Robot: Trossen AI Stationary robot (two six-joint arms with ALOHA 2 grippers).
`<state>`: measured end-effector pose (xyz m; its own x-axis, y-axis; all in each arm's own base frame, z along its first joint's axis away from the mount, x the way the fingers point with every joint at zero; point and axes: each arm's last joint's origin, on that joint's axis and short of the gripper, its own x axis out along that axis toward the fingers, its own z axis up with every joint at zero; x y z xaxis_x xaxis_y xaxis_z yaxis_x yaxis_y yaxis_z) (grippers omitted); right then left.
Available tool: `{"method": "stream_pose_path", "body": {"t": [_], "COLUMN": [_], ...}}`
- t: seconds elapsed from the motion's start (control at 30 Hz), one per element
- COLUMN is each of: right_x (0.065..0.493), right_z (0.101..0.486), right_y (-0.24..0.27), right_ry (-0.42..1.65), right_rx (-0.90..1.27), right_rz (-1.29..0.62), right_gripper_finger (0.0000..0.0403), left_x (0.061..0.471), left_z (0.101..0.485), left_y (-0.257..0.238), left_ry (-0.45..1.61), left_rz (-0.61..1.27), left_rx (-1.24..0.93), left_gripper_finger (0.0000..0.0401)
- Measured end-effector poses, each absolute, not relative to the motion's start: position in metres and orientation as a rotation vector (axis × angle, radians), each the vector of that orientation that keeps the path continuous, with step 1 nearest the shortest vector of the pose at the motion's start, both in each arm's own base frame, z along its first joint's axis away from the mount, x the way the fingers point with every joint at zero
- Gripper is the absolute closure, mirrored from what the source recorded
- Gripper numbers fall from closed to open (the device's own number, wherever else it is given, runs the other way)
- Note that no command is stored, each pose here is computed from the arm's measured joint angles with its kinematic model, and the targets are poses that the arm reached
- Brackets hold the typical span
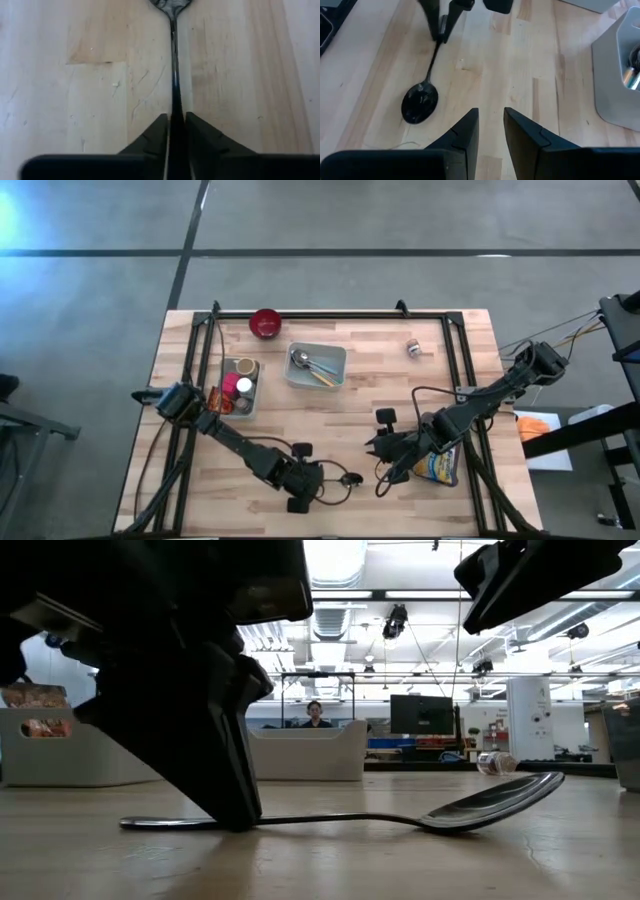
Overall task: Pick & Place Food Item
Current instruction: Put the black spoon into the right gray bin
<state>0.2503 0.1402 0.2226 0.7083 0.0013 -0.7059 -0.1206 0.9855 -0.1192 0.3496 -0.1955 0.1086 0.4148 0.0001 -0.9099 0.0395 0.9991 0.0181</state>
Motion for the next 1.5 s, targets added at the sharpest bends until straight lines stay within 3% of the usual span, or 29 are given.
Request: {"method": "stream_pose_path", "body": {"t": [0.1, 0.17, 0.93, 1.03, 1.33, 1.5], "right_x": [0.250, 0.250, 0.250, 0.250, 0.250, 0.250], "right_z": [0.223, 0.223, 0.223, 0.223, 0.223, 0.223], "right_y": [0.141, 0.141, 0.142, 0.142, 0.143, 0.142], "right_ry": [0.786, 0.785, 0.781, 0.781, 0.779, 0.781], "right_rx": [-0.154, -0.154, -0.152, -0.152, -0.153, -0.154], "right_rz": [0.085, 0.087, 0.087, 0.088, 0.092, 0.091], "right_gripper_finger": [0.0317, 0.0317, 0.0317, 0.0317, 0.0317, 0.0317], "left_x": [0.350, 0.351, 0.366, 0.366, 0.371, 0.379], "left_z": [0.109, 0.109, 0.113, 0.117, 0.127, 0.124], "left_y": [-0.193, -0.192, -0.166, -0.164, -0.155, -0.154], "left_ry": [1.147, 1.148, 1.118, 1.109, 1.045, 0.954], "left_rz": [-0.018, -0.015, 0.121, 0.121, 0.156, 0.136], "left_rx": [0.037, 0.035, -0.135, -0.148, -0.160, -0.201], "left_gripper_finger": [0.0378, 0.0389, 0.0399, 0.0372, 0.0235, 0.0192]}}
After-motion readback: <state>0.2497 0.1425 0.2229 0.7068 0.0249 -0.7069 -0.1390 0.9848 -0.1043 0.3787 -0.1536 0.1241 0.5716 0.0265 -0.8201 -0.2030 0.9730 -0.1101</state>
